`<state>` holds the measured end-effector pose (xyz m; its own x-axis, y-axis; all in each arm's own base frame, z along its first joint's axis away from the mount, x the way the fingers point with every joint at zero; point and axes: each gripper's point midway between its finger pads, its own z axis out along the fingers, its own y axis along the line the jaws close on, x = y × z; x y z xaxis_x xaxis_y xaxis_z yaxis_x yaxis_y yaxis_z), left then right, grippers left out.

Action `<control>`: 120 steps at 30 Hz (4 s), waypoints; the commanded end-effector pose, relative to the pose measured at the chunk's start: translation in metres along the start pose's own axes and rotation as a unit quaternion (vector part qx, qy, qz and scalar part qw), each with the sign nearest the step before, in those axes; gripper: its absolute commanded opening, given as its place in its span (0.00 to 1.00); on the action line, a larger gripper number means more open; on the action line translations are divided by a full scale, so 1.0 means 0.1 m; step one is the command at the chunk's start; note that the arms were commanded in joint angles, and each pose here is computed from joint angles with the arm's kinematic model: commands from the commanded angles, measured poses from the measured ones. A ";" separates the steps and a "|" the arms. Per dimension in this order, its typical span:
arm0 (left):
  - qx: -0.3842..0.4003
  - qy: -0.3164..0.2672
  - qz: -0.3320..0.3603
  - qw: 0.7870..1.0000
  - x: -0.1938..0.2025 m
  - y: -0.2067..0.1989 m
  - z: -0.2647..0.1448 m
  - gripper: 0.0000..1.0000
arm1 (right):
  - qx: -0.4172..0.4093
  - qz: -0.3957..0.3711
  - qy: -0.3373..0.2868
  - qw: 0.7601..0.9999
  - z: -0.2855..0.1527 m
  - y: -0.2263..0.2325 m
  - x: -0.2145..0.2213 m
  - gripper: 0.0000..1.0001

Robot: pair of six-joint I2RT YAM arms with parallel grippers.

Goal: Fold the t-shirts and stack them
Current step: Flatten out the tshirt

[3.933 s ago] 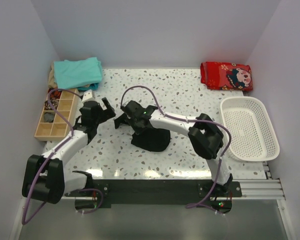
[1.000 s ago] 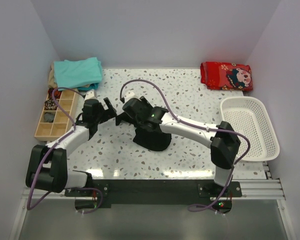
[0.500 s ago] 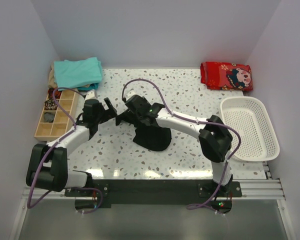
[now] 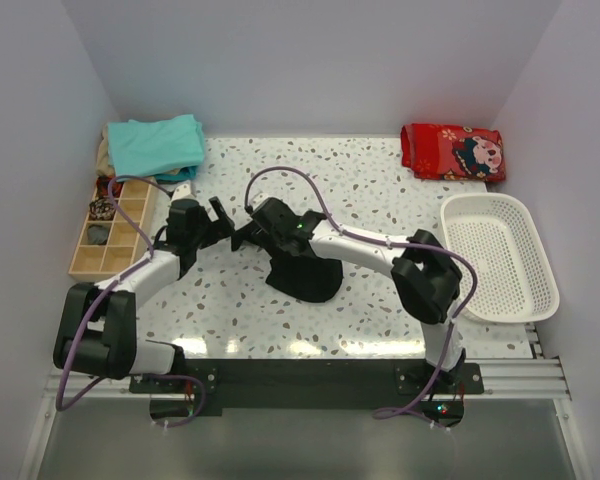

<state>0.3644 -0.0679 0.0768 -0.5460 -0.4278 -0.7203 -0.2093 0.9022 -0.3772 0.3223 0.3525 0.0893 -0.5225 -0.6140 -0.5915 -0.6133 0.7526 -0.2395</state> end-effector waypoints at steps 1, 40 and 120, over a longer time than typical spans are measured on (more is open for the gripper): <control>0.012 -0.022 -0.001 1.000 -0.12 -0.04 0.02 1.00 | -0.002 0.005 0.003 1.000 0.05 0.04 0.02 0.57; 0.131 0.004 0.037 0.991 -0.21 -0.78 0.36 1.00 | 0.291 0.244 -0.003 0.925 -1.47 -2.34 1.17 0.00; 0.291 -0.325 0.112 0.893 -2.24 -1.43 -4.31 0.00 | 0.217 0.288 -0.347 0.866 -4.15 -2.52 0.74 0.00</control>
<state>0.1921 -0.0762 0.5340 0.1240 -0.3366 -0.9335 0.3656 0.8900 -0.2724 0.2138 0.0239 0.3951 -0.1761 0.0186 -0.9842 0.0279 0.9995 0.0139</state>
